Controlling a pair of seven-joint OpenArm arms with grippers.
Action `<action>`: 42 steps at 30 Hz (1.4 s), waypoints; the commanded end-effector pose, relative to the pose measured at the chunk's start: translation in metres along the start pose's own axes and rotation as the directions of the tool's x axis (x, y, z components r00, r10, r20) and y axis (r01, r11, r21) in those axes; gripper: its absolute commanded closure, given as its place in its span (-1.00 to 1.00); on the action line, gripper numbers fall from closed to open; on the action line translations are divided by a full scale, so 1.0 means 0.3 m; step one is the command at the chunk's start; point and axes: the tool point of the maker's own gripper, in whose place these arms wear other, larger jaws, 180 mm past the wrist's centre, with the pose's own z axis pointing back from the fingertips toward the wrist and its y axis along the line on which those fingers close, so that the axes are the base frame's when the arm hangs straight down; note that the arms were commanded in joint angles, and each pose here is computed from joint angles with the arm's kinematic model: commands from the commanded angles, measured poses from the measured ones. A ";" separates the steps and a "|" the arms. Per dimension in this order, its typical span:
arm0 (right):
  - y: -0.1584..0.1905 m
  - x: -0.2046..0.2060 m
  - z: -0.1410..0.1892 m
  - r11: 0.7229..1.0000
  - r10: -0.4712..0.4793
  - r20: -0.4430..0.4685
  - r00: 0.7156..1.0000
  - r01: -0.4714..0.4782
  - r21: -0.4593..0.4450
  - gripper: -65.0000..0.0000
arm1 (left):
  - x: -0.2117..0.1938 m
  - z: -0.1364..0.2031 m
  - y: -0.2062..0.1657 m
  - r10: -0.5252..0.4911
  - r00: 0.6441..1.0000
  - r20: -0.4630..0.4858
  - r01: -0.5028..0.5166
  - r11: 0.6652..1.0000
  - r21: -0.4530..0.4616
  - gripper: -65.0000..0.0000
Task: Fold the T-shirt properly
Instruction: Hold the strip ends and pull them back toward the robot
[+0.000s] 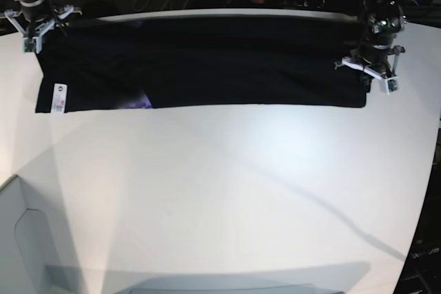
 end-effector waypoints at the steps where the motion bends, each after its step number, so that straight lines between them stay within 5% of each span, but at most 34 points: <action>1: -0.022 0.020 0.017 1.000 0.021 0.024 0.999 -0.020 -0.018 1.00 | 0.023 0.015 0.020 -0.020 0.999 0.026 0.019 1.000 0.015 1.00; 7: 0.024 0.009 0.013 1.000 0.007 0.017 1.000 -0.007 0.014 1.00 | -0.006 0.020 0.032 -0.021 1.000 0.004 0.021 1.000 0.022 1.00; 26: 0.043 0.209 -0.026 0.999 -0.029 0.220 0.975 0.024 0.024 1.00 | -0.047 0.006 0.042 -0.001 1.000 -0.024 0.001 1.000 0.029 1.00; 42: 0.028 0.080 -0.145 0.996 -0.061 0.098 0.993 0.053 0.075 1.00 | -0.055 0.005 0.048 0.003 0.999 -0.032 -0.002 0.999 0.033 1.00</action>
